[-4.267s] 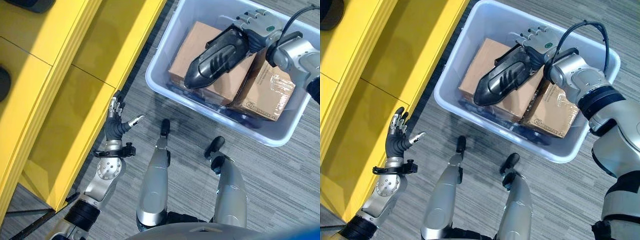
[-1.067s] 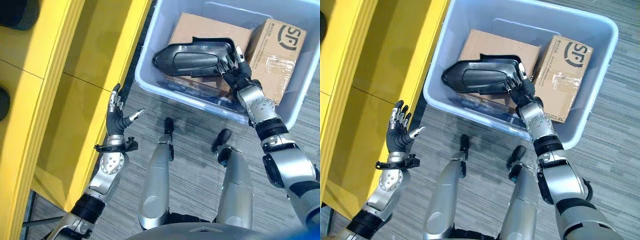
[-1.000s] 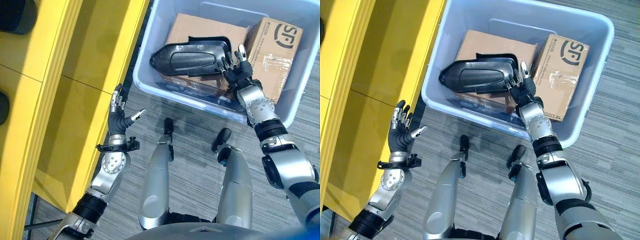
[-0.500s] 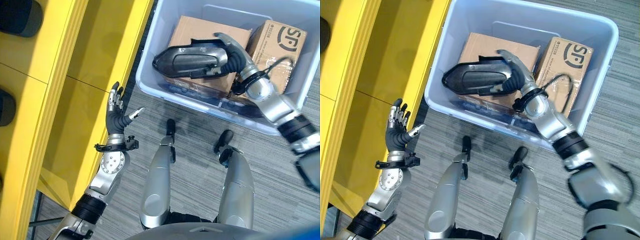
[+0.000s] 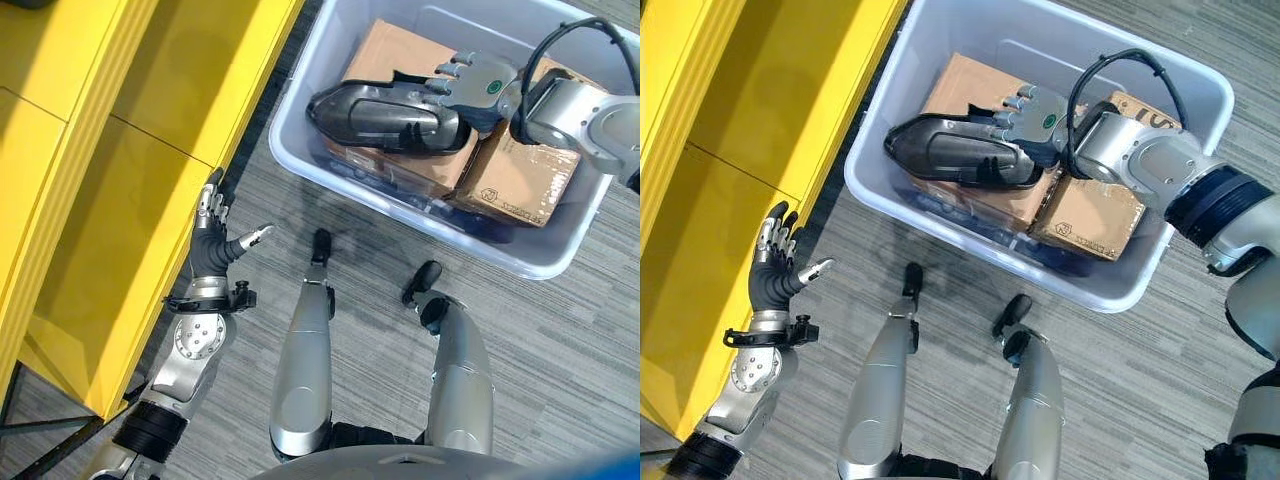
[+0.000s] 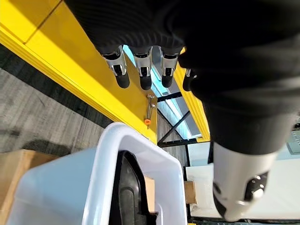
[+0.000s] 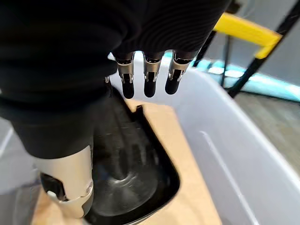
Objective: Move parts from the plastic box to the shelf.
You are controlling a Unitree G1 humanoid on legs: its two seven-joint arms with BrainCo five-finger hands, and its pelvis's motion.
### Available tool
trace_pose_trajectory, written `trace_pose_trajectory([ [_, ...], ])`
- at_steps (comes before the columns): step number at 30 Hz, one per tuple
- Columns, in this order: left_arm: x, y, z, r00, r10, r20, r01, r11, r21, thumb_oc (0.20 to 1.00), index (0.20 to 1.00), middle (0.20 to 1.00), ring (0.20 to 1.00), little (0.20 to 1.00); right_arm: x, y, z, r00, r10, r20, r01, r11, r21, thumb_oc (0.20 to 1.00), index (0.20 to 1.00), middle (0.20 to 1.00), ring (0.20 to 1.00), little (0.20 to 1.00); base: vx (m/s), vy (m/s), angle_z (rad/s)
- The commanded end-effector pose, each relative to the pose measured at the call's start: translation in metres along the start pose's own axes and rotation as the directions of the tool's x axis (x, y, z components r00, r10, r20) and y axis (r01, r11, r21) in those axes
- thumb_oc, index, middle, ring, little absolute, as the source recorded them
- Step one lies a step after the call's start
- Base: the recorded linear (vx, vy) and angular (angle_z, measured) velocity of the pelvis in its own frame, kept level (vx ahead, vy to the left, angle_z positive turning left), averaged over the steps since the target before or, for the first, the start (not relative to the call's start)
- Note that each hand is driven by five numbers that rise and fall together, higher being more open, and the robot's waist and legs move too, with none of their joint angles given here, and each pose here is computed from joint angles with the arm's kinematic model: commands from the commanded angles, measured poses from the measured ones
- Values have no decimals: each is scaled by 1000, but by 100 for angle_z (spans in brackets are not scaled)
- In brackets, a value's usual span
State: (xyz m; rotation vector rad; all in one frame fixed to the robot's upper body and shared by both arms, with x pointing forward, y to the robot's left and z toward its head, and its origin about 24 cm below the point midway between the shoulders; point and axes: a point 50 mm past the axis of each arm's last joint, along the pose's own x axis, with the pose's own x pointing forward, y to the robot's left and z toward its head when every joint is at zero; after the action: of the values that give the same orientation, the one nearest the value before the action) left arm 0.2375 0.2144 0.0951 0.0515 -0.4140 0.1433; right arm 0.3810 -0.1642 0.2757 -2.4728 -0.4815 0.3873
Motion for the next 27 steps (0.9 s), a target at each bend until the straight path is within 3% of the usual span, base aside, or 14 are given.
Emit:
trace_pose_trajectory([
  [1, 0, 8, 17, 996, -16, 92, 17, 1000, -3, 1000, 1000, 1000, 1000, 1000, -5, 0, -11, 993, 116, 14, -113, 981, -160, 1000, 1000, 1000, 1000, 1000, 28, -81, 18],
  [8, -1, 10, 15, 996, -40, 84, 41, 999, -6, 1000, 1000, 1000, 1000, 1000, 3, 7, -18, 999, -35, -37, 24, 966, -259, 1000, 1000, 1000, 1000, 1000, 39, -69, 15],
  [14, -1, 9, 14, 994, -44, 97, 45, 999, -15, 1000, 1000, 1000, 1000, 1000, 13, 21, -12, 995, -8, -97, -19, 964, -264, 1000, 1000, 1000, 1000, 1000, 26, -66, 10],
  [15, 0, 9, 14, 994, -45, 99, 46, 999, -15, 1000, 1000, 1000, 1000, 1000, 15, 27, -15, 987, 27, -156, -60, 976, -208, 1000, 1000, 1000, 1000, 1000, 43, -111, 5],
  [18, -1, 8, 14, 992, -68, 104, 71, 997, -20, 1000, 1000, 1000, 1000, 1000, 14, 45, -18, 968, 82, -237, -21, 968, 251, 1000, 1000, 1000, 1000, 1000, 33, -95, 13],
  [19, 0, 7, 13, 993, -78, 91, 81, 996, -34, 1000, 1000, 1000, 1000, 1000, 13, 47, -20, 949, 50, -313, 95, 898, 430, 1000, 1000, 1000, 1000, 1000, 35, -60, 15],
  [20, 0, 7, 12, 994, -70, 86, 74, 996, -44, 1000, 1000, 1000, 1000, 1000, 16, 45, -21, 920, 38, -389, 220, 773, 595, 1000, 1000, 1000, 1000, 1000, 28, -44, 11],
  [23, 0, 3, 13, 993, -65, 101, 70, 997, -40, 1000, 1000, 1000, 1000, 1000, 15, 60, -17, 910, 100, -403, 216, 716, 664, 1000, 1000, 1000, 1000, 1000, 3, -1, 3],
  [25, 0, -1, 14, 992, -67, 105, 71, 996, -44, 1000, 1000, 1000, 1000, 1000, 11, 81, -13, 886, 190, -423, 219, 633, 743, 1000, 1000, 1000, 1000, 1000, -2, 6, 3],
  [27, 1, -5, 14, 992, -69, 101, 75, 996, -53, 1000, 1000, 1000, 1000, 1000, 6, 99, -9, 852, 264, -453, 284, 495, 822, 1000, 1000, 1000, 1000, 1000, -9, 20, 6],
])
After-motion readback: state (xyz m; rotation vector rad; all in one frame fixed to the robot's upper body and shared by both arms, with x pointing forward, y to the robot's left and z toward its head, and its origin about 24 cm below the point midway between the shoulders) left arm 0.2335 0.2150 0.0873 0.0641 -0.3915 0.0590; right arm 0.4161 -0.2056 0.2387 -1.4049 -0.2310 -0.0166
